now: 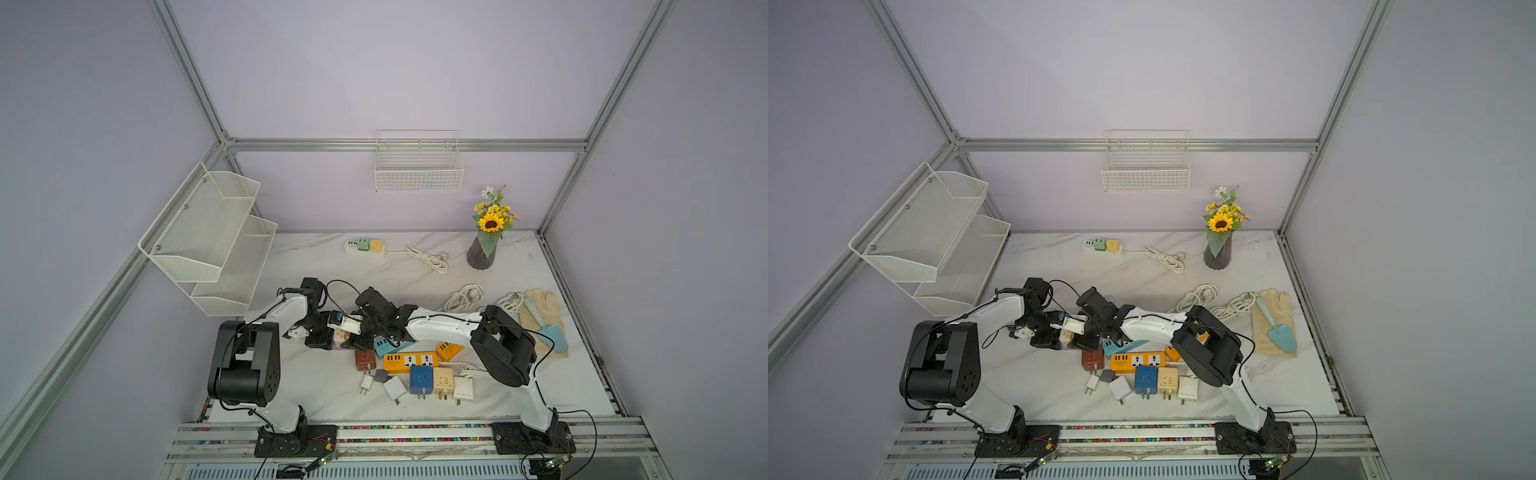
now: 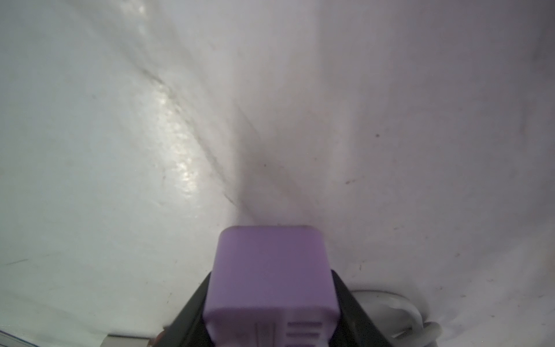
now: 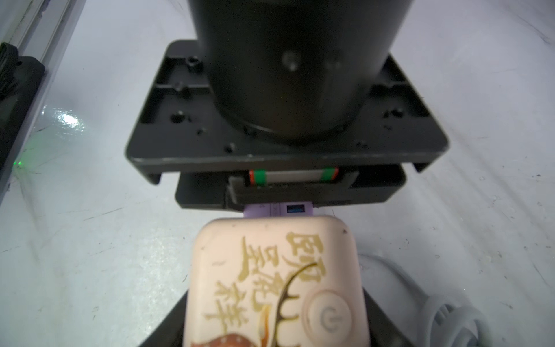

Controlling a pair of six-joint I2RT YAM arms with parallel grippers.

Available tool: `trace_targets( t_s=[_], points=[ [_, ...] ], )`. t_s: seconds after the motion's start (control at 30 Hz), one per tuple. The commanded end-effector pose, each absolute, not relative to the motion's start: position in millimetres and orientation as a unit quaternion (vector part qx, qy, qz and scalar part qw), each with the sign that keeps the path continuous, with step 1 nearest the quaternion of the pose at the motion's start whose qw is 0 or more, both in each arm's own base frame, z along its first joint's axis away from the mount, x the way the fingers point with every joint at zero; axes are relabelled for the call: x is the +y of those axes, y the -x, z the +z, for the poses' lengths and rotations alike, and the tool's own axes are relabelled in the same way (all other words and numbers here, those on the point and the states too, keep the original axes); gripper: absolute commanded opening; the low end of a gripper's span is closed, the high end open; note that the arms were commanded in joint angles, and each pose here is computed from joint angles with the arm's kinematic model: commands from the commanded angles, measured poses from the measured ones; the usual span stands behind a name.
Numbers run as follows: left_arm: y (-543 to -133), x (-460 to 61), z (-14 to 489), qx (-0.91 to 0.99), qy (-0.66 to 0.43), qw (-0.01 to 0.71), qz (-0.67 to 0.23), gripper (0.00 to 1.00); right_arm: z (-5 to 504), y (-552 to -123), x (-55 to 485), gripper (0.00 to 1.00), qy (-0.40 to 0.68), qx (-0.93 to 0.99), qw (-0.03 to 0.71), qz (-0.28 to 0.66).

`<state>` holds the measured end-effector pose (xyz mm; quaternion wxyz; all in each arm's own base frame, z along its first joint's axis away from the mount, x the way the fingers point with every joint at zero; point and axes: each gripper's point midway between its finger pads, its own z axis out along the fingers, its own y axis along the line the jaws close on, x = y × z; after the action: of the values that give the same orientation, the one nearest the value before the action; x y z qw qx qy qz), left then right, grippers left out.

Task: Pull the plug off the socket
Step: Remove the plug from the socket.

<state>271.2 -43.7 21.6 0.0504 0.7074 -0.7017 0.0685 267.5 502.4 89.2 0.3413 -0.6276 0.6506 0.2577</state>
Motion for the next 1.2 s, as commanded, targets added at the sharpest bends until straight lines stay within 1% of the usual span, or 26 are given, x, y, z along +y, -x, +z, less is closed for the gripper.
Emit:
trace_targets(
  t_s=[0.0, 0.17, 0.23, 0.37, 0.63, 0.73, 0.83, 1.0, 1.07, 1.17],
  points=[
    [-250, -12, -19, -0.696, -0.717, 0.024, -0.03, 0.0, 224, -268, 523, 0.25, 0.611, 0.557, 0.469, 0.31],
    [-253, -13, -18, -0.697, -0.716, 0.023, -0.028, 0.0, 241, -265, 519, 0.24, 0.587, 0.569, 0.431, 0.382],
    [-253, -12, -18, -0.697, -0.716, 0.022, -0.029, 0.0, 242, -263, 516, 0.24, 0.582, 0.573, 0.421, 0.396],
    [-255, -13, -18, -0.698, -0.715, 0.021, -0.029, 0.0, 244, -263, 510, 0.24, 0.577, 0.579, 0.424, 0.39],
    [-257, -13, -19, -0.698, -0.715, 0.022, -0.029, 0.0, 240, -273, 507, 0.24, 0.584, 0.583, 0.445, 0.348],
    [-259, -14, -19, -0.698, -0.715, 0.02, -0.025, 0.0, 248, -268, 504, 0.24, 0.578, 0.596, 0.431, 0.354],
    [-264, -14, -17, -0.699, -0.715, 0.01, -0.015, 0.0, 247, -249, 495, 0.25, 0.568, 0.627, 0.398, 0.355],
    [-282, -12, -10, -0.709, -0.705, -0.016, 0.007, 0.0, 213, -180, 478, 0.26, 0.548, 0.695, 0.284, 0.368],
    [-288, -11, -8, -0.713, -0.7, -0.022, 0.013, 0.0, 199, -158, 472, 0.26, 0.53, 0.723, 0.249, 0.366],
    [-295, -13, -7, -0.719, -0.694, -0.026, 0.025, 0.0, 187, -147, 469, 0.27, 0.473, 0.772, 0.217, 0.366]
  ],
)
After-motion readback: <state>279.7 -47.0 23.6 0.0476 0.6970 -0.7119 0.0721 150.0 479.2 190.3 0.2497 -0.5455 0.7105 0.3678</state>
